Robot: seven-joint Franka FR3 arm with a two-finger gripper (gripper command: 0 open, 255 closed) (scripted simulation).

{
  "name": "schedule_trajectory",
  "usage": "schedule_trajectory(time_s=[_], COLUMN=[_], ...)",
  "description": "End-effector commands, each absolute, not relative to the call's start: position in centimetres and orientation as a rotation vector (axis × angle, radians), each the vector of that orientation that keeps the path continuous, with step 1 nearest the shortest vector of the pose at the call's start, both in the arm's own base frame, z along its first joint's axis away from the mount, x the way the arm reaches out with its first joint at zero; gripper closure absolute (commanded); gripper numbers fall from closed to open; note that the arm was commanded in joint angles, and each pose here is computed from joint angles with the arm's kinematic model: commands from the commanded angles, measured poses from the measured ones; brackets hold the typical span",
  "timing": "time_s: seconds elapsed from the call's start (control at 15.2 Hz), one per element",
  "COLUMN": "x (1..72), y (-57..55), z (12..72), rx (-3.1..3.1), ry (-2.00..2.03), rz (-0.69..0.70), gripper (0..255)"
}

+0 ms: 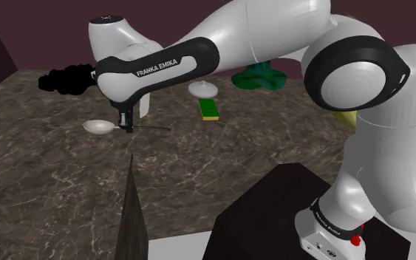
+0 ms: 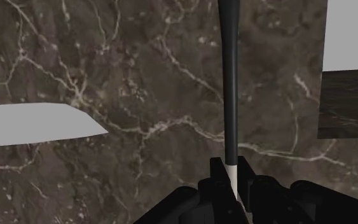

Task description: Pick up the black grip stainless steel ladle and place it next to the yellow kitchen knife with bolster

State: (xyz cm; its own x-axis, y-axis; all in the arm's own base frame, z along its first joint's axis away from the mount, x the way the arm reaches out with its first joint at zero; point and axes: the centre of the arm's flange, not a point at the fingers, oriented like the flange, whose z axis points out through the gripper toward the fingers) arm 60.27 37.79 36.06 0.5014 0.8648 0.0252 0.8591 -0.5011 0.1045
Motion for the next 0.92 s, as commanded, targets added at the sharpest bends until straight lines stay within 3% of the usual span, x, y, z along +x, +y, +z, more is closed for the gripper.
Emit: schedule_trajectory(time_s=[0.0, 0.46, 0.53, 0.86], x=[60.3, 60.3, 60.3, 60.3], y=[37.76, 37.76, 37.76, 37.76], z=[34.96, 34.96, 34.96, 34.96], rx=[2.653, 2.653, 2.653, 2.653], ry=[1.527, 1.527, 1.527, 1.527], rz=[0.114, 0.114, 0.114, 0.114], gripper=[255, 255, 0, 0])
